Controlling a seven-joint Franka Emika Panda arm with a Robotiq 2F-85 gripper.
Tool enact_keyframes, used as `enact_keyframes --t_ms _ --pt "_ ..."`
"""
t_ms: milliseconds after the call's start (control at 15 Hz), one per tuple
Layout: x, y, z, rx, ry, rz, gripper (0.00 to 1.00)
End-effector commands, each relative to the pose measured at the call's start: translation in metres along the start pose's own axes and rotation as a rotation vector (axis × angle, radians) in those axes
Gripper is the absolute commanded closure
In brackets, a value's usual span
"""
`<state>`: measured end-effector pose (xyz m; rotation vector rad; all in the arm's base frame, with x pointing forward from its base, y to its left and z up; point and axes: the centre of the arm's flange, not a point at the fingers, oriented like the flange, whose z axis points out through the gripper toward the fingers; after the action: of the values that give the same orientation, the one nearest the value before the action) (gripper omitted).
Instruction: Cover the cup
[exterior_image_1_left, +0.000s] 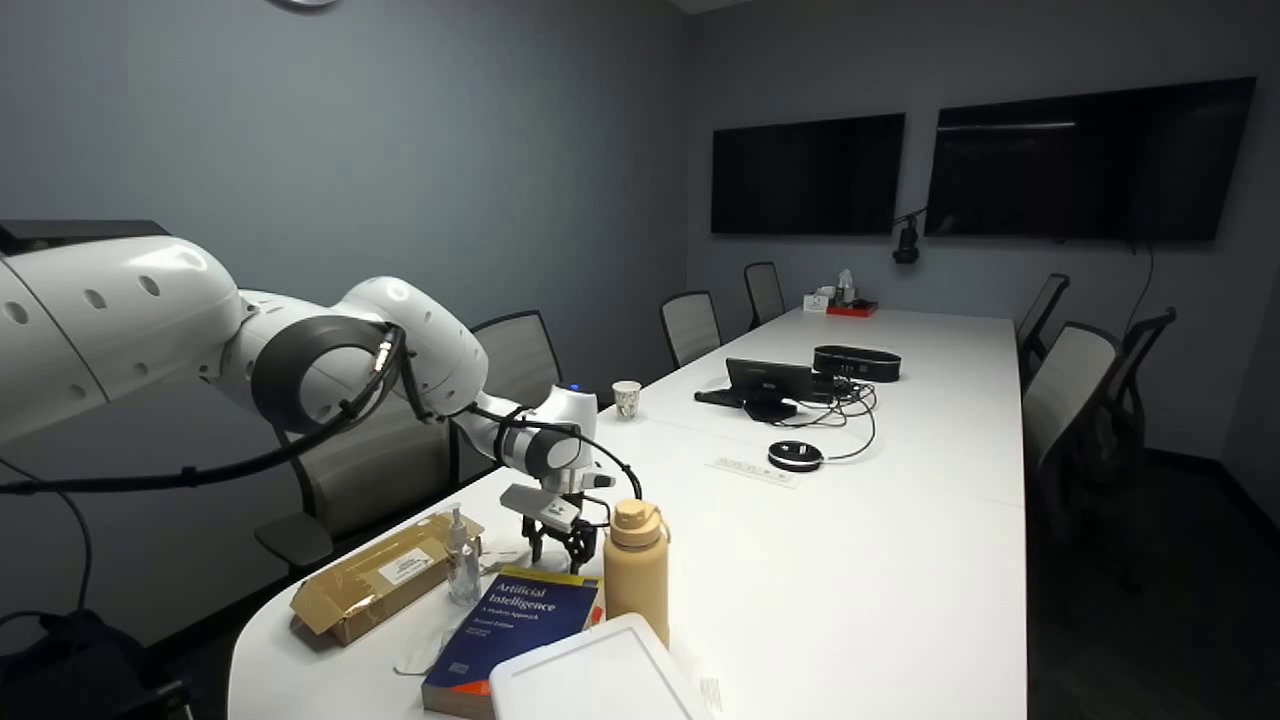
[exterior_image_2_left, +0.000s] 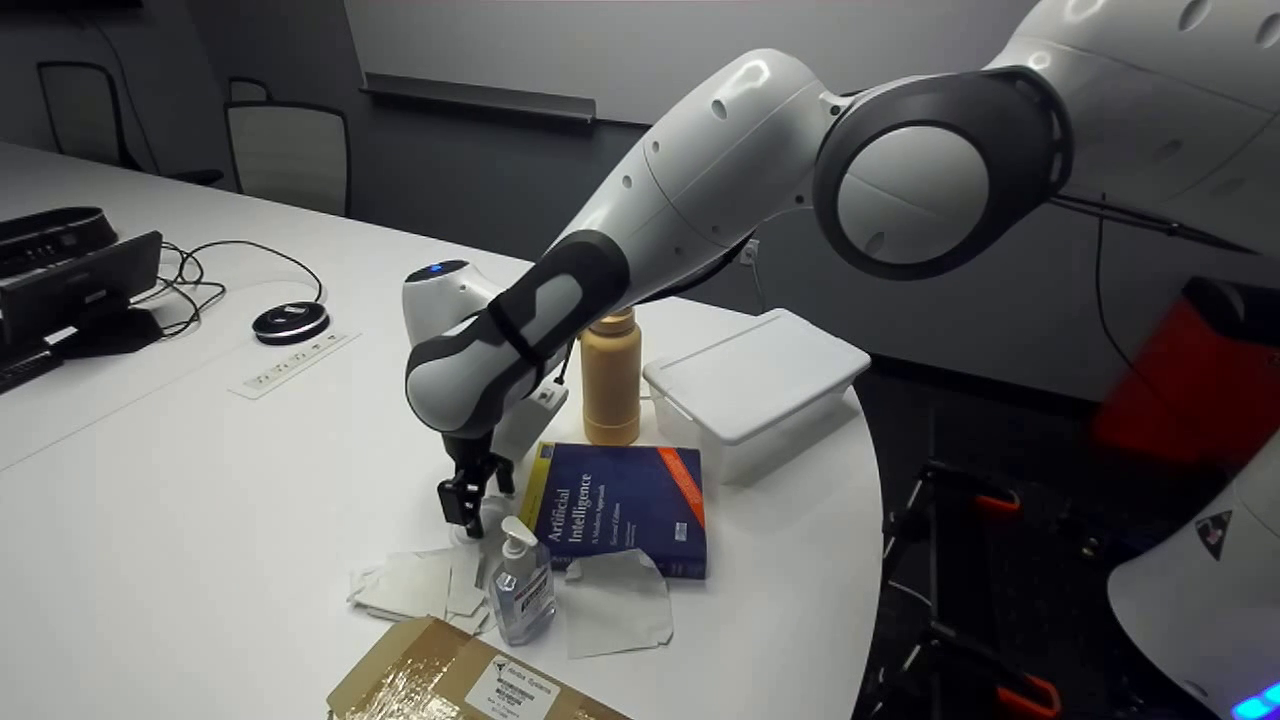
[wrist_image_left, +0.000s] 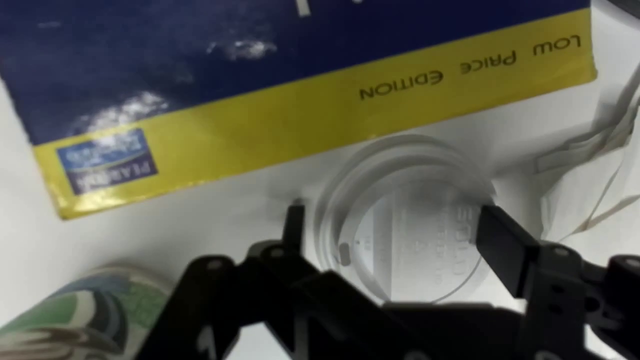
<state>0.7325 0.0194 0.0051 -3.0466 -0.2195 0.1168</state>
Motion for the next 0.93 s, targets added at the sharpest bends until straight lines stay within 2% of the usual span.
enact_keyframes --t_ms 0,400,533,600,667,733,867 --pt "0.0003 -0.0022 -0.0029 0.001 -0.012 0.031 0.43" --pt "0.0024 0.0006 -0.0081 -0.005 -0.004 0.033 0.86" --pt "0.0039 0.0004 -0.0105 -0.007 -0.001 0.033 0.79" --pt "0.0038 0.0016 -0.0096 -0.01 -0.002 0.032 0.94" --pt "0.0042 0.0005 -0.0098 -0.01 -0.002 0.032 0.95" --pt "0.0045 -0.0007 -0.0103 -0.01 -0.002 0.03 1.0" --pt "0.0039 0.0004 -0.0091 -0.013 -0.004 0.03 0.98"
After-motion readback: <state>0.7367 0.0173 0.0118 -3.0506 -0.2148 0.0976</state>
